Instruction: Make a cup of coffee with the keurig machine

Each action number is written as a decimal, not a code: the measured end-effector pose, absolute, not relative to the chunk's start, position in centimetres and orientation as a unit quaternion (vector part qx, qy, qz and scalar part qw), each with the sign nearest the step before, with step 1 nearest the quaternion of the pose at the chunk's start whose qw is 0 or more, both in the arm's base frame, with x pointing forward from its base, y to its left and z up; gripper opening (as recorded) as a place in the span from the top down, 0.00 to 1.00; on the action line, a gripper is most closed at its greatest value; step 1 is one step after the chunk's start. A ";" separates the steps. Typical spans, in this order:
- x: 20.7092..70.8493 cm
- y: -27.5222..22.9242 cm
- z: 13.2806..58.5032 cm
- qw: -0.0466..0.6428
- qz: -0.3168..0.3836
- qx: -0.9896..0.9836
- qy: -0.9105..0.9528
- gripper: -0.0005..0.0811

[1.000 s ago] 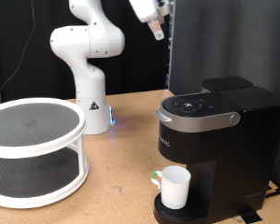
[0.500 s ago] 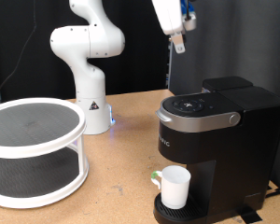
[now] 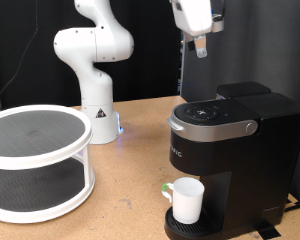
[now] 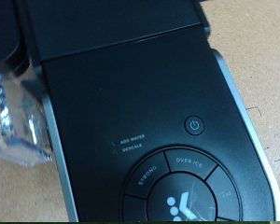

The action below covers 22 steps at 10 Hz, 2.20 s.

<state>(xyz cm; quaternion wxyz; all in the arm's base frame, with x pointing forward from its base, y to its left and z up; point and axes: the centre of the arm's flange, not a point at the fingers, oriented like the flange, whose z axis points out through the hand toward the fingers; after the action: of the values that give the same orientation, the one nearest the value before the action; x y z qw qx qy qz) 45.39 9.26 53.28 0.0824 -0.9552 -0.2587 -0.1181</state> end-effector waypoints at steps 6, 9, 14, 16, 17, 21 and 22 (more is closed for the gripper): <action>45.6 9.7 54.3 0.051 -0.067 -0.935 -0.344 0.01; 47.0 10.1 55.1 0.057 -0.060 -0.934 -0.347 0.01; 48.2 9.9 55.3 0.058 -0.071 -0.935 -0.343 0.01; 48.3 9.9 55.1 0.059 -0.070 -0.938 -0.333 0.01; 48.5 9.9 55.0 0.060 -0.069 -0.940 -0.328 0.01; 49.5 9.9 54.5 0.063 -0.073 -0.943 -0.317 0.01; 49.7 9.9 54.3 0.060 -0.074 -0.946 -0.310 0.01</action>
<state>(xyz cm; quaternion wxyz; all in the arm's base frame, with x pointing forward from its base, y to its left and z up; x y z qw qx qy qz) 49.66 9.89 54.31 0.0605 -0.9458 -0.3104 -0.0741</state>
